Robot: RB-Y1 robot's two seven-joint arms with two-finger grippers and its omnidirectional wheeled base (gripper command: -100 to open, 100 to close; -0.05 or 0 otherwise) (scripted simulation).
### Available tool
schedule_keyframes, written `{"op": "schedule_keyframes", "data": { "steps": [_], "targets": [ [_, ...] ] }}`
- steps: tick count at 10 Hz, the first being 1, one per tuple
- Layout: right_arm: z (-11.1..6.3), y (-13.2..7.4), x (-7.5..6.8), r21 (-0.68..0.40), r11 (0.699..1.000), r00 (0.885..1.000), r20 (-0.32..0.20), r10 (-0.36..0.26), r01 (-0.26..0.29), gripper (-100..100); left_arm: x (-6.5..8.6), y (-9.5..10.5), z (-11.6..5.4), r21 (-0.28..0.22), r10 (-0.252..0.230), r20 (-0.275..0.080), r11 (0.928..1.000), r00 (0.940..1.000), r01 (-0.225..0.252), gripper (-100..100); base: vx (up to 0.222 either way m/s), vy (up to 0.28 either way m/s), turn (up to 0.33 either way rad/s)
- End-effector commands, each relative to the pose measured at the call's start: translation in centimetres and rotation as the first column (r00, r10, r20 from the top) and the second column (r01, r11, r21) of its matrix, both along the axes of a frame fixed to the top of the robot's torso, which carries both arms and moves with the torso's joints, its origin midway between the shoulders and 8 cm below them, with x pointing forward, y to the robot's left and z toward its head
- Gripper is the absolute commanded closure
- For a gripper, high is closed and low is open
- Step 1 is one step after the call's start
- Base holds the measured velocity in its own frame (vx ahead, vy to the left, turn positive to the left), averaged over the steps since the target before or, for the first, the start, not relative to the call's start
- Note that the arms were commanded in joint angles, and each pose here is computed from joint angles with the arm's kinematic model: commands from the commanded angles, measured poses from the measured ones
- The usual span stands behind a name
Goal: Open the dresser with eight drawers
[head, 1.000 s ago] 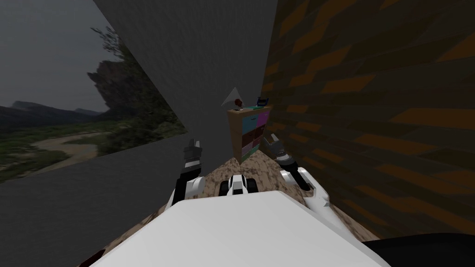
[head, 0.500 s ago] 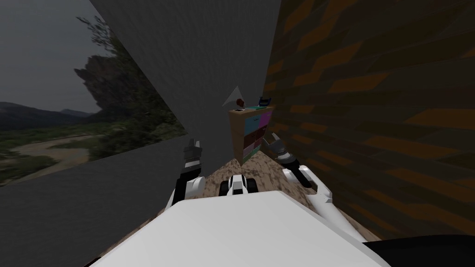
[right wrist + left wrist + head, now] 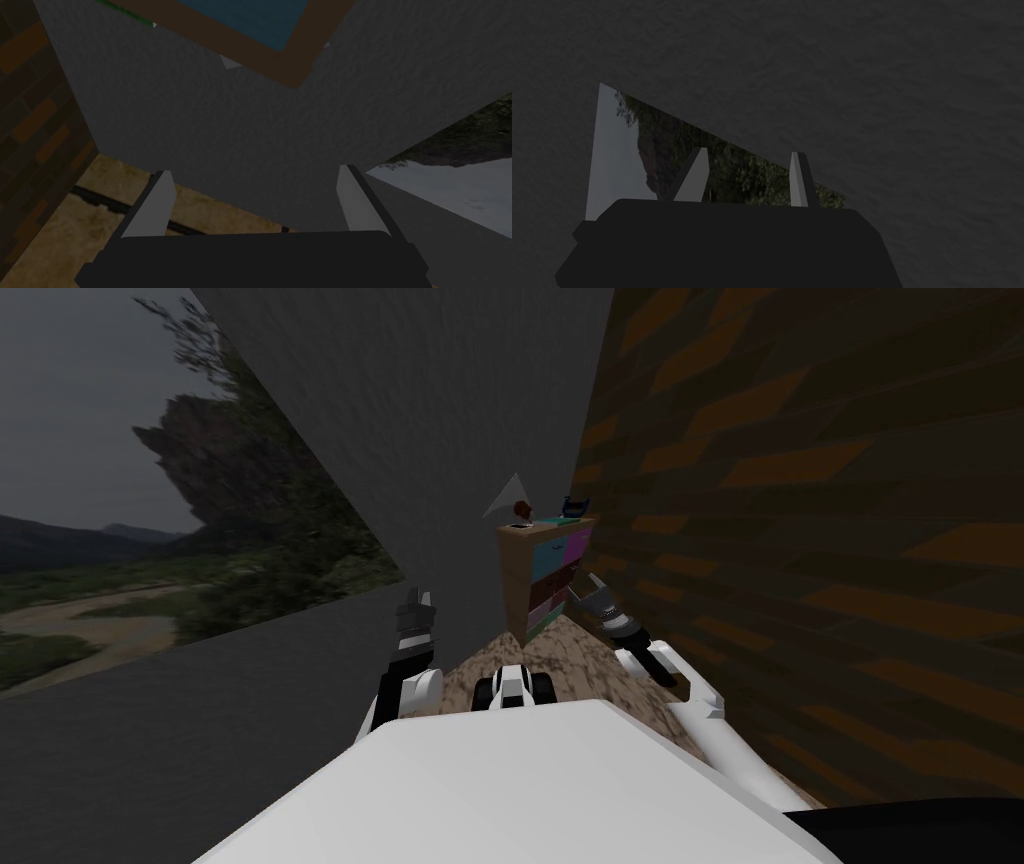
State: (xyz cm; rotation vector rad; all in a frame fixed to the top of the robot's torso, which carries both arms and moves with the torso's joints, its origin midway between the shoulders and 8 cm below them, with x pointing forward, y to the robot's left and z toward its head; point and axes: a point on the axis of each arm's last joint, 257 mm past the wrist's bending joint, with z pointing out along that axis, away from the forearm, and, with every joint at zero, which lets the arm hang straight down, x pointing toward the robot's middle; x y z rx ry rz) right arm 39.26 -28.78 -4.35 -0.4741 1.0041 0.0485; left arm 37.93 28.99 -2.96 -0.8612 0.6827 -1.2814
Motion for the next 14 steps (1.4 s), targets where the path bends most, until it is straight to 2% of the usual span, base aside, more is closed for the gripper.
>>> {"op": "schedule_keyframes", "data": {
  "steps": [1, 2, 3, 4, 5, 6, 7, 8, 9, 11, 12, 13, 14],
  "targets": [
    [-0.3, -0.8, 0.6, -0.098, 0.995, 0.999, 0.019, -0.035, 0.037, -100, 0.0, 0.0, 0.0, 0.0, 0.0, 0.0, 1.0, 1.0, 0.0, 0, 0.063, 0.051, -0.004],
    [-0.5, -1.5, 1.0, -0.175, 0.982, 0.998, 0.035, -0.06, 0.065, -100, 0.0, 0.0, 0.0, 0.0, 0.0, 0.0, 1.0, 1.0, 0.0, 0, 0.075, 0.041, 0.0],
    [-0.5, -1.5, 1.0, -0.18, 0.981, 0.997, 0.038, -0.062, 0.068, -100, 0.0, 0.0, 0.0, 0.0, 0.0, 0.0, 1.0, 1.0, 0.0, 0, 0.062, 0.035, 0.0],
    [-0.7, -2.3, 1.5, -0.256, 0.962, 0.995, 0.055, -0.085, 0.096, -100, 0.0, 0.0, 0.0, 0.0, 0.0, 0.0, 1.0, 1.0, 0.0, 0, 0.051, 0.046, -0.001],
    [-0.7, -2.3, 1.5, -0.261, 0.96, 0.995, 0.059, -0.087, 0.099, -100, 0.0, 0.0, 0.0, 0.0, 0.0, 0.0, 1.0, 1.0, 0.0, 0, 0.045, 0.045, -0.002],
    [-0.8, -3.1, 2.0, -0.336, 0.933, 0.991, 0.078, -0.107, 0.127, -100, 0.0, 0.0, 0.0, 0.0, 0.0, 0.0, 1.0, 1.0, 0.0, 0, 0.063, 0.043, -0.003],
    [-0.8, -3.1, 2.0, -0.34, 0.931, 0.991, 0.082, -0.109, 0.13, -100, 0.0, 0.0, 0.0, 0.0, 0.0, 0.0, 1.0, 1.0, 0.0, 0, 0.058, 0.039, 0.0],
    [-0.8, -4.0, 2.5, -0.412, 0.897, 0.986, 0.104, -0.126, 0.158, -100, 0.0, 0.0, 0.0, 0.0, 0.0, 0.0, 1.0, 1.0, 0.0, 0, 0.066, 0.063, -0.001],
    [-0.8, -4.0, 2.5, -0.416, 0.895, 0.986, 0.107, -0.127, 0.161, -100, 0.0, 0.0, 0.0, 0.0, 0.0, 0.0, 1.0, 1.0, 0.0, 0, 0.058, 0.052, -0.003],
    [-0.7, -5.8, 3.5, -0.54, 0.814, 0.976, 0.152, -0.153, 0.212, -100, 0.0, 0.0, 0.0, 0.0, 0.0, 0.0, 1.0, 1.0, 0.0, 0, 0.075, 0.066, -0.001],
    [-0.7, -5.8, 3.5, -0.551, 0.805, 0.974, 0.162, -0.155, 0.22, -100, 0.0, 0.0, 0.0, 0.0, 0.0, 0.0, 1.0, 1.0, 0.0, 0, 0.072, 0.052, -0.004],
    [-0.6, -6.7, 3.9, -0.605, 0.758, 0.969, 0.187, -0.163, 0.245, -100, 0.0, 0.0, 0.0, 0.0, 0.0, 0.0, 1.0, 1.0, 0.0, 0, 0.062, 0.052, 0.001],
    [-0.6, -6.7, 3.9, -0.609, 0.753, 0.968, 0.192, -0.164, 0.248, -100, 0.0, 0.0, 0.0, 0.0, 0.0, 0.0, 1.0, 1.0, 0.0, 0, 0.05, 0.043, -0.001]
  ]
}}
